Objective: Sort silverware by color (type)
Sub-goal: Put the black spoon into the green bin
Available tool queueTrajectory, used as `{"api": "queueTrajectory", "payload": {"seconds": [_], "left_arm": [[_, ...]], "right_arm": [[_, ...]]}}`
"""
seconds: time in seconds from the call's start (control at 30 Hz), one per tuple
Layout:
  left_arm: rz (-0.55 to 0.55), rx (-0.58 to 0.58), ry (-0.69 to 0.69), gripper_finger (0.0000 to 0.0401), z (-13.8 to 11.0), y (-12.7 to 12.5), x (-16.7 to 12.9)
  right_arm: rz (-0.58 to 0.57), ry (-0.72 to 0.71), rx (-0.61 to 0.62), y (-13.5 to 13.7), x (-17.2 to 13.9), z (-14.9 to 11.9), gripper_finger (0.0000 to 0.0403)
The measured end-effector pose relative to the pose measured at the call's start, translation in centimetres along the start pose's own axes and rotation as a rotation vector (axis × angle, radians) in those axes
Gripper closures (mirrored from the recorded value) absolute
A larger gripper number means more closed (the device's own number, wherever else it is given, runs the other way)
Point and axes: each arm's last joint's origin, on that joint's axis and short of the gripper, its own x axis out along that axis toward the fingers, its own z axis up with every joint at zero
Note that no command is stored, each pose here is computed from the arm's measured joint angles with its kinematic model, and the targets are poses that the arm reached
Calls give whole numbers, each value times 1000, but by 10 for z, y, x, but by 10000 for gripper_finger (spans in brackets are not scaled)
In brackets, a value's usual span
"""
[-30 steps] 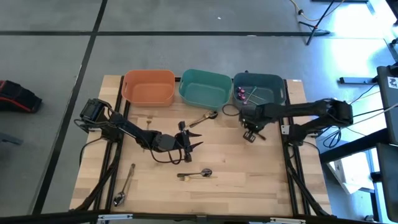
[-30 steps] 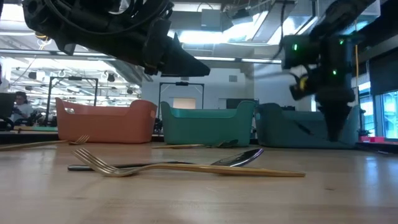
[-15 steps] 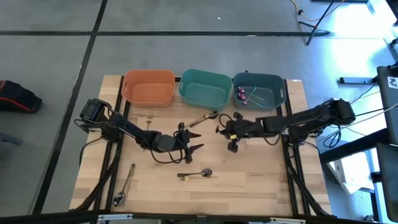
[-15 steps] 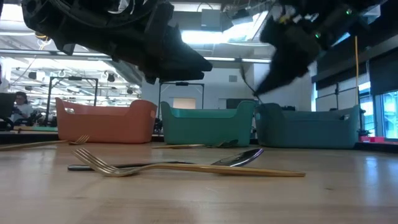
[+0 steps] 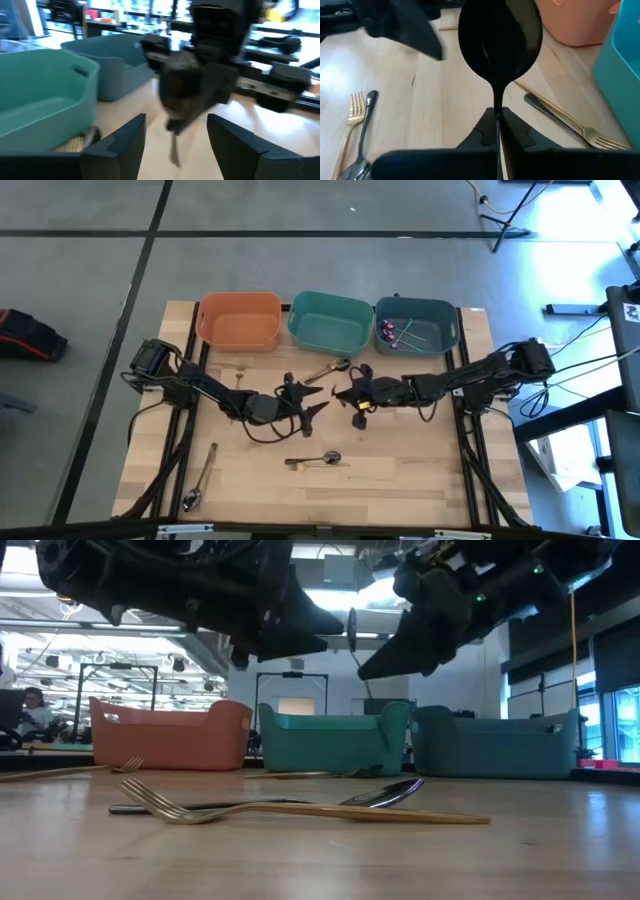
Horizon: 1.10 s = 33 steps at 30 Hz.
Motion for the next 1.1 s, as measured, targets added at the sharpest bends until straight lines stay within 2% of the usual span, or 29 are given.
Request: {"api": "queueTrajectory", "payload": {"seconds": [0.1, 0.27, 0.43, 0.6, 0.83, 0.97, 1.1], "left_arm": [[30, -5, -10, 195, 2, 5, 4], [-58, -21, -18, 195, 10, 4, 11], [-67, 14, -19, 195, 15, -2, 13], [-44, 26, -26, 195, 16, -3, 13], [9, 42, -39, 196, 19, 9, 21], [7, 71, -52, 226, 21, 12, 23], [5, 124, -53, 289, 21, 11, 22]], "right_arm": [[5, -28, 5, 1, 5, 0, 403], [-50, -34, 6, -1, 5, 0, 403], [-68, -48, 8, -2, 5, 1, 403], [-69, -66, 13, -1, 5, 3, 403], [-28, -112, 21, 0, 5, 8, 403], [-36, -114, 22, 0, 5, 8, 403], [-36, -119, 23, 0, 5, 8, 403]]}}
